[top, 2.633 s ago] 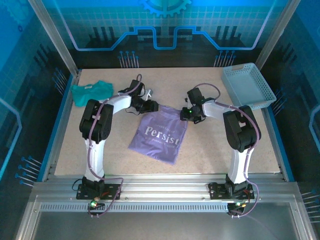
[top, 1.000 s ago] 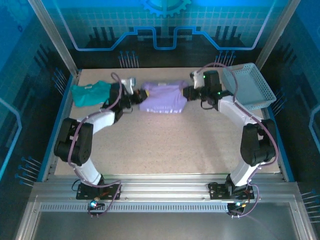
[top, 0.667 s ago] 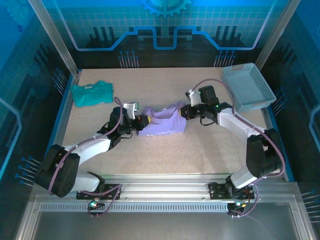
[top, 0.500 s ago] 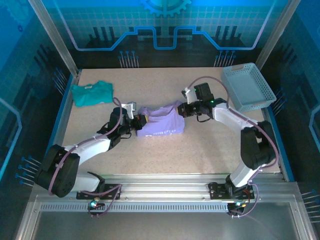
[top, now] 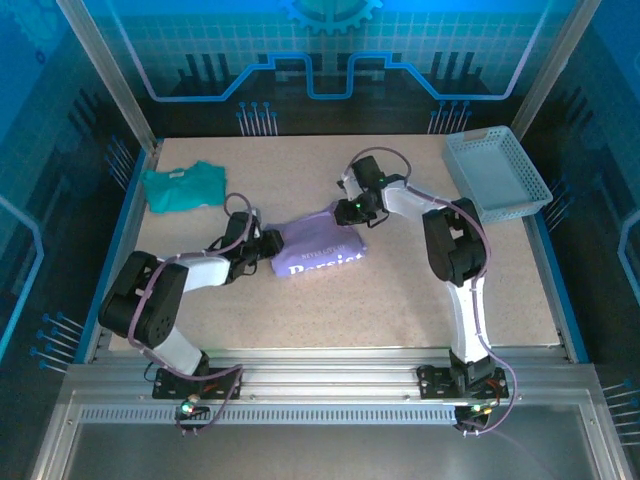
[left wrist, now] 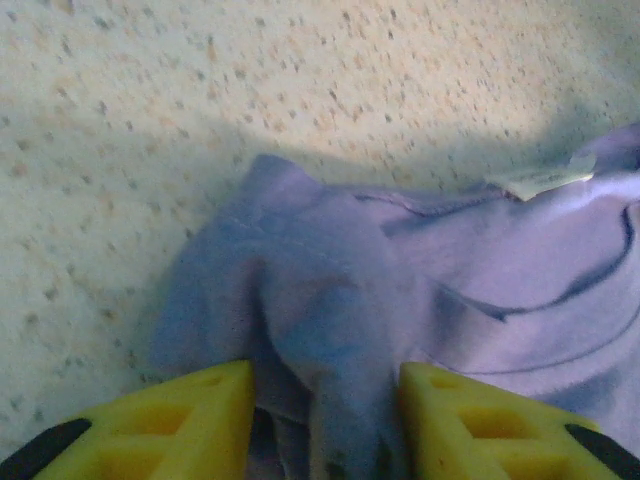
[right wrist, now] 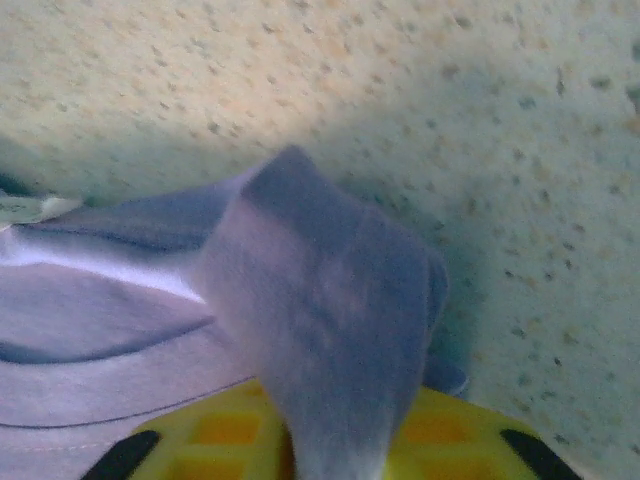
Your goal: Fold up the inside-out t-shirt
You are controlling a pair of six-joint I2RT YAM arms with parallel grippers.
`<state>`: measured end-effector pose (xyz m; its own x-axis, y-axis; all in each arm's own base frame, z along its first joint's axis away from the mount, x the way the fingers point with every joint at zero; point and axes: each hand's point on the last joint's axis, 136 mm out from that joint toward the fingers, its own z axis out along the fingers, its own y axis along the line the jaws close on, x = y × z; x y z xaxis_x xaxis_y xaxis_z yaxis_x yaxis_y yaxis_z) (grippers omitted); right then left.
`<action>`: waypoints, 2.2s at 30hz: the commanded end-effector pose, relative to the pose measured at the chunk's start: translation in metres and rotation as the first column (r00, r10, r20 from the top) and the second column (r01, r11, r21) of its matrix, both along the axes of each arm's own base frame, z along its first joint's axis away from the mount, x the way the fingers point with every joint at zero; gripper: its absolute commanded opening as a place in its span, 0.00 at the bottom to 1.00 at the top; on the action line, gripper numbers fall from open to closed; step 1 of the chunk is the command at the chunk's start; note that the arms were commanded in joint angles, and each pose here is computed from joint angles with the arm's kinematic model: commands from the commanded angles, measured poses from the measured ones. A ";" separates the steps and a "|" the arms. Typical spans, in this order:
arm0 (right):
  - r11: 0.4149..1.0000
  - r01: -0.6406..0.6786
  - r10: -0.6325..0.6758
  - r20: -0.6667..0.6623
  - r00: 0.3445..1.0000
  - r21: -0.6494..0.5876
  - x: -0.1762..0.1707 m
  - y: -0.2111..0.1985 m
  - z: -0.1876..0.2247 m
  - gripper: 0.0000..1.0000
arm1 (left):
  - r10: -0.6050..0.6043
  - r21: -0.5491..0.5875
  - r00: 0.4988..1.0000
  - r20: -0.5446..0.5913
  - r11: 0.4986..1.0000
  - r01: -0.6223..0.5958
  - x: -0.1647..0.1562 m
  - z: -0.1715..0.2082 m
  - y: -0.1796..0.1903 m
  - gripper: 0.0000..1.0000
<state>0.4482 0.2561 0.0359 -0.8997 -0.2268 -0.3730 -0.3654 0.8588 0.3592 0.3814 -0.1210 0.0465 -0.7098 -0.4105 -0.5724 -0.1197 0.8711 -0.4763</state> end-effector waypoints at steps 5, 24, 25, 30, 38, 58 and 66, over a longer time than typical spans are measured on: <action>0.998 0.052 -0.050 0.094 0.994 -0.022 -0.003 -0.033 0.060 0.51 | -0.018 -0.038 0.999 -0.028 0.999 0.017 -0.014 0.025 0.002 0.71; 0.999 0.026 -0.030 0.098 0.995 0.035 -0.045 -0.035 0.065 0.65 | -0.136 -0.148 0.968 -0.209 0.983 0.106 -0.030 -0.018 -0.035 0.92; 0.999 0.024 -0.028 0.093 0.995 0.035 -0.046 -0.034 0.063 0.65 | -0.135 -0.138 0.966 -0.221 0.985 0.106 -0.031 -0.021 -0.034 0.92; 0.999 0.024 -0.027 0.088 0.996 0.035 -0.048 -0.034 0.061 0.65 | -0.092 -0.042 0.971 -0.222 0.995 0.085 -0.039 -0.020 -0.026 0.92; 0.999 0.016 -0.019 0.071 0.997 0.040 -0.045 -0.030 0.055 0.65 | -0.076 -0.001 0.974 -0.215 0.997 0.077 -0.042 -0.016 -0.019 0.93; 0.999 0.038 -0.039 0.093 0.995 0.015 -0.048 -0.039 0.056 0.65 | -0.261 -0.154 0.963 -0.069 0.956 0.248 0.009 -0.006 -0.085 0.27; 0.998 0.059 -0.062 0.159 0.985 0.029 -0.048 -0.053 0.080 0.65 | -0.263 -0.070 0.962 0.072 0.961 0.268 0.044 0.051 -0.043 0.00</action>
<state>0.3989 0.2097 0.0914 -0.8689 -0.1839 -0.4595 -0.3580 0.8746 0.3269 0.4070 -0.1788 0.0512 -0.8240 -0.2972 -0.4824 0.0417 0.8173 -0.5747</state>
